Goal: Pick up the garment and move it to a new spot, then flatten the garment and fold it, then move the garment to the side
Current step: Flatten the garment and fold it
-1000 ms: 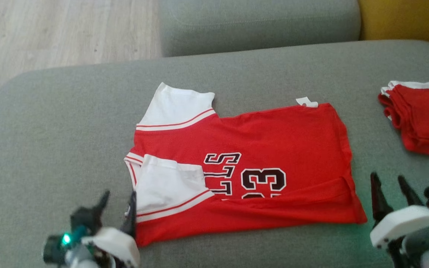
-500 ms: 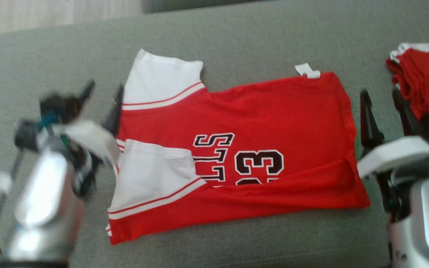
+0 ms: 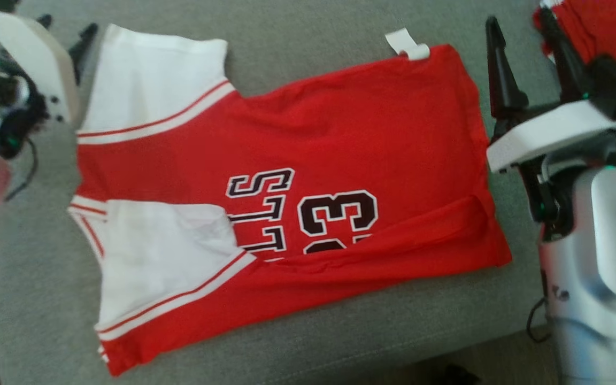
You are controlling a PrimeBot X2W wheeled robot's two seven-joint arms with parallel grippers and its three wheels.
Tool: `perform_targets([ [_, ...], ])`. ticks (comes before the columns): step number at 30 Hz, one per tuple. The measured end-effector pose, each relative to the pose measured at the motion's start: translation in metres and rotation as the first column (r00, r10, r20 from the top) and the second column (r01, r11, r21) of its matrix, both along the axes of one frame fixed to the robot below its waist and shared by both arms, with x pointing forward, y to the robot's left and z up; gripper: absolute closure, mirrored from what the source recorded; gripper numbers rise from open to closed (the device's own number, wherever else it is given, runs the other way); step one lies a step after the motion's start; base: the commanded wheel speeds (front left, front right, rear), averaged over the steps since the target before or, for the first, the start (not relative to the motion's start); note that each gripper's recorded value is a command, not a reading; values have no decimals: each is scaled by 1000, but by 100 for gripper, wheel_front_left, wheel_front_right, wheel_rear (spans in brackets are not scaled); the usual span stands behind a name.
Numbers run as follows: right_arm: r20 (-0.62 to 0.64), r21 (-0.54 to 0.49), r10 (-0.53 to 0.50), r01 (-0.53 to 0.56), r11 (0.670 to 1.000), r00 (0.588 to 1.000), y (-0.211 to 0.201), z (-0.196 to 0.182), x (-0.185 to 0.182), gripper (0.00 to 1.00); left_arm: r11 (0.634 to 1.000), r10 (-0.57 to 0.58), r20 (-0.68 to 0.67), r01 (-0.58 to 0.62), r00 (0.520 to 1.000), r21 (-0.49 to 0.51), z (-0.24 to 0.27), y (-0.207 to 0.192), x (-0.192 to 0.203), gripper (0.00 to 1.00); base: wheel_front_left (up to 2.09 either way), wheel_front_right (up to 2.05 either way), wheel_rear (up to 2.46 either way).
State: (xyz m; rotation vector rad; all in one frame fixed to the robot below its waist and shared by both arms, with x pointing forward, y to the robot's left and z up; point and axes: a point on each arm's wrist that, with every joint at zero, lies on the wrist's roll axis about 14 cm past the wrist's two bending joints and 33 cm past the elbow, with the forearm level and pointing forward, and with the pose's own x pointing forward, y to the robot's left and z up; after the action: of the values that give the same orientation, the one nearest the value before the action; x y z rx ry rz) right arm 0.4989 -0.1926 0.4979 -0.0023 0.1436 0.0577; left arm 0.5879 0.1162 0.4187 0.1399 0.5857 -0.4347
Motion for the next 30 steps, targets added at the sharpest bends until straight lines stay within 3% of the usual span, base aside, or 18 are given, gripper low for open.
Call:
perform_targets([
  [9,-34,-25,-25,24,999,999,-14,-19,10,0,999,-15,-173,22,985,40,-55,-9,15,0,0,0,0],
  [20,-51,-28,-30,28,999,998,-16,-27,13,0,999,-51,-231,48,972,-18,-60,-26,11,0,0,0,0],
  [21,-53,-26,-31,29,999,998,-16,-27,14,0,999,-54,-236,50,970,-21,-60,-27,10,62,0,0,0],
  [22,-56,-26,-31,30,999,998,-16,-28,14,0,998,-59,-238,56,969,-19,-60,-27,8,100,0,0,0],
  [30,-83,-32,-31,28,999,996,-15,-30,21,0,997,-47,-119,40,992,-67,-36,-24,10,100,0,0,0],
])
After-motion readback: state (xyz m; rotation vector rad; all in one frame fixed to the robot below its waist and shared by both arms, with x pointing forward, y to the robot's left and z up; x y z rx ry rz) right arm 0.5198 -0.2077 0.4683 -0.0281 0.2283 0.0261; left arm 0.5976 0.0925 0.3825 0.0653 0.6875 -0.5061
